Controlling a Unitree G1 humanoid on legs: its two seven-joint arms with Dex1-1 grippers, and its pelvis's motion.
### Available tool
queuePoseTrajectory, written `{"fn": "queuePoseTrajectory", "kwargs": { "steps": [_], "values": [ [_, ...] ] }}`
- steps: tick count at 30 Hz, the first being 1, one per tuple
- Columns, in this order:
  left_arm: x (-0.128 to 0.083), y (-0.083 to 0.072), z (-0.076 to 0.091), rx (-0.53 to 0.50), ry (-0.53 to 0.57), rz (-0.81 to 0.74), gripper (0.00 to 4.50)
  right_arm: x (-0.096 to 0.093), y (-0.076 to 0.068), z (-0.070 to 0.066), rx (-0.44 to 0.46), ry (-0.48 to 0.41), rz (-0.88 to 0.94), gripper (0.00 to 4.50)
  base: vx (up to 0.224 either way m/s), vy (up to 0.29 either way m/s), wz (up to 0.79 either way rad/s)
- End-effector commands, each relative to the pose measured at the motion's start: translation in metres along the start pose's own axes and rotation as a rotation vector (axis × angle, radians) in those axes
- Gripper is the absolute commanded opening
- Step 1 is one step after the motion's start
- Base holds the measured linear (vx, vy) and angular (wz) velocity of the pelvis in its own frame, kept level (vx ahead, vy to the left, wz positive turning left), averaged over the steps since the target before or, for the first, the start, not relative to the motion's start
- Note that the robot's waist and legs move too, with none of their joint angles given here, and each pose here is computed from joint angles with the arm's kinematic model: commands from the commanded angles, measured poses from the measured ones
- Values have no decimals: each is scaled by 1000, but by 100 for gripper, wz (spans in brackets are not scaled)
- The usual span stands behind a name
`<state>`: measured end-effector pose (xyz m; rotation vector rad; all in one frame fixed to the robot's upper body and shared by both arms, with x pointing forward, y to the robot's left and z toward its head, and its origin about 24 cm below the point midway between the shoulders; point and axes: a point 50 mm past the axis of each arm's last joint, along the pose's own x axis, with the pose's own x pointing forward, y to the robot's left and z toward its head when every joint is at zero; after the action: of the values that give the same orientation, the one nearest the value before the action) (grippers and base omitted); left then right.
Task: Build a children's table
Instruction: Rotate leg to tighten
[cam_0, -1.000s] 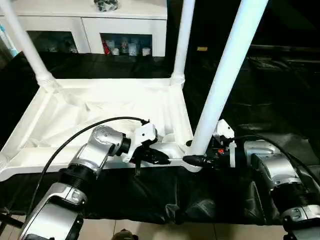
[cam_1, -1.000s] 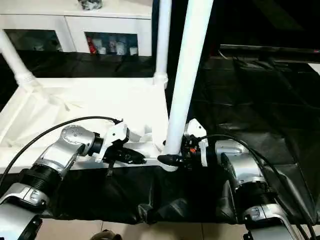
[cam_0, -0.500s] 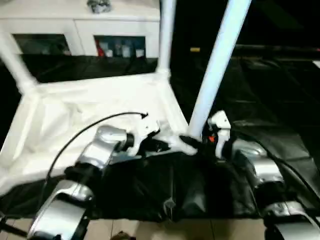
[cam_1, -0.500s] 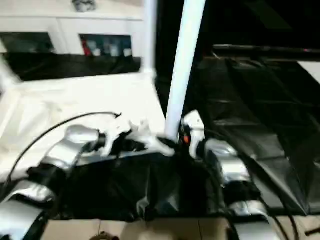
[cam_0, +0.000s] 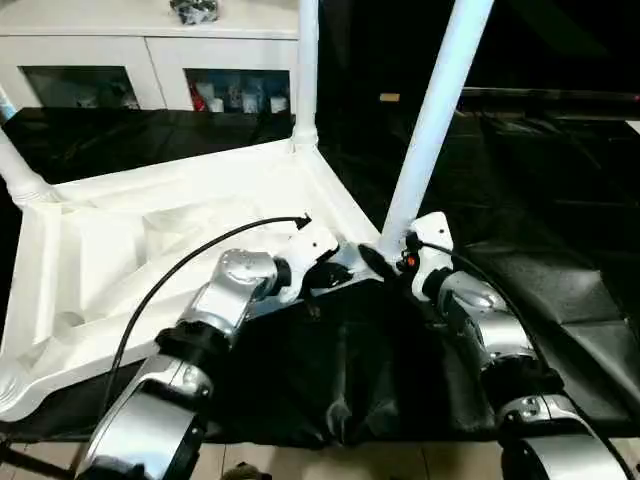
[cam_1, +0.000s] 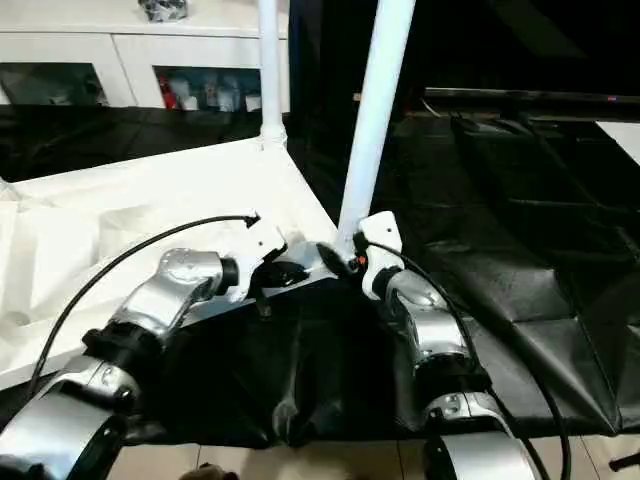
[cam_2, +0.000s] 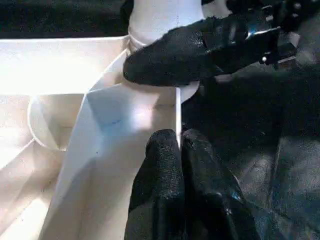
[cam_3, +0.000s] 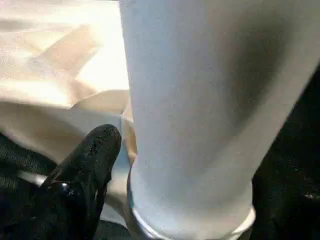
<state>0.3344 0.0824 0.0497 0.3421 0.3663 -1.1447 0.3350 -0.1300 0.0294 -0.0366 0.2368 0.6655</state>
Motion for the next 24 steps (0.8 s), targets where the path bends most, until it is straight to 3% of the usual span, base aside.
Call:
{"fn": "queuePoseTrajectory", "kwargs": {
  "steps": [1, 3, 14, 15, 24],
  "values": [
    [12, -18, 23, 81, -122, -145, 0, 8, 30, -5, -44, 28, 221, 375, 0, 0, 0],
    [4, -19, 19, 97, -114, -202, 0, -4, 24, -3, -92, 28, 329, 375, 0, 0, 0],
    [-19, -18, 6, 128, -47, -342, 0, -36, 17, -3, -91, 102, 635, 375, 0, 0, 0],
    [-20, -17, 6, 127, -41, -349, 0, -37, 17, -3, -90, 112, 654, 351, 0, 0, 0],
    [-26, -12, 2, 121, -26, -339, 0, -37, 21, -2, -81, 120, 690, 284, 0, 0, 0]
  ]
}}
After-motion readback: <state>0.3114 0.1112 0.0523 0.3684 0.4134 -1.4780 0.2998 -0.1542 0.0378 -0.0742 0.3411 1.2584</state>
